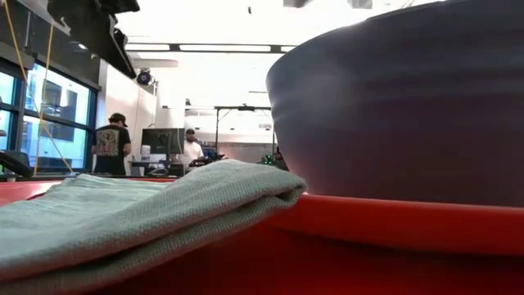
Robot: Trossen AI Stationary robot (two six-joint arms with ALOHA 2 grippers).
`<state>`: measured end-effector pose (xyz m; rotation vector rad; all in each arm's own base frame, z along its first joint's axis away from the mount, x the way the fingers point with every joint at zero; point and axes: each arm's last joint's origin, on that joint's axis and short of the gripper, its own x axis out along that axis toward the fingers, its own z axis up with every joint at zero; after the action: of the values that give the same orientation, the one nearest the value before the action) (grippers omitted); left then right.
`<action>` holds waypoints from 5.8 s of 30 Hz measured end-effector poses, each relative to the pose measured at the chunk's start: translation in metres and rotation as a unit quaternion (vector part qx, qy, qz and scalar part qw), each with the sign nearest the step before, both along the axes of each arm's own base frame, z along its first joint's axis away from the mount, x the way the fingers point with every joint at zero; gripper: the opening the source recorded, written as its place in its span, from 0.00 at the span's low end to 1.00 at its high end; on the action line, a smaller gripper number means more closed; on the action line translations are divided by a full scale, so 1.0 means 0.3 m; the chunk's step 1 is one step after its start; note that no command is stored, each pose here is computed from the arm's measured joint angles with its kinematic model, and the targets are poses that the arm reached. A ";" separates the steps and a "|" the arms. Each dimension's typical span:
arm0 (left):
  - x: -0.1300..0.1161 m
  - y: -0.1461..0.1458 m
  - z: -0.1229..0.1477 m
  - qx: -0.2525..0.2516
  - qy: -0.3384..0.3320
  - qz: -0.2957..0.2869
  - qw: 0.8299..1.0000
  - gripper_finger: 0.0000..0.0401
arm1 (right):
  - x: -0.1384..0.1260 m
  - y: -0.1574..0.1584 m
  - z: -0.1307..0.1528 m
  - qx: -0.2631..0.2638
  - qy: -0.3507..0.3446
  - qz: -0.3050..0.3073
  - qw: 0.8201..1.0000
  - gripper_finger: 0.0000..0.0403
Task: Set up tray
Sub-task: Put the blue napkin on the red tray beside the pink plate
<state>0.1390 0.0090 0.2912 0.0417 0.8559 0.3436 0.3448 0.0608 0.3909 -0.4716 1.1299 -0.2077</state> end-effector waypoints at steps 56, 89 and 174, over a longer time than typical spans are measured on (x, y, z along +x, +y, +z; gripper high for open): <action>0.371 -0.363 -0.395 -0.298 -0.033 -0.182 0.936 0.02 | -0.562 0.003 -0.459 -0.011 -0.036 -0.183 0.982 0.00; 0.444 -0.474 -0.485 -0.232 0.141 -0.127 0.954 0.02 | -0.559 0.004 -0.458 -0.013 -0.041 -0.179 0.983 0.00; 0.701 -0.359 -0.439 -0.067 0.216 -0.218 0.949 0.02 | -0.576 0.026 -0.460 0.003 -0.020 -0.168 0.986 0.00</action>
<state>0.3494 -0.0988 0.1595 0.1821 1.2715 -0.1502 0.1719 0.0687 0.2528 -0.2671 1.1658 -0.5058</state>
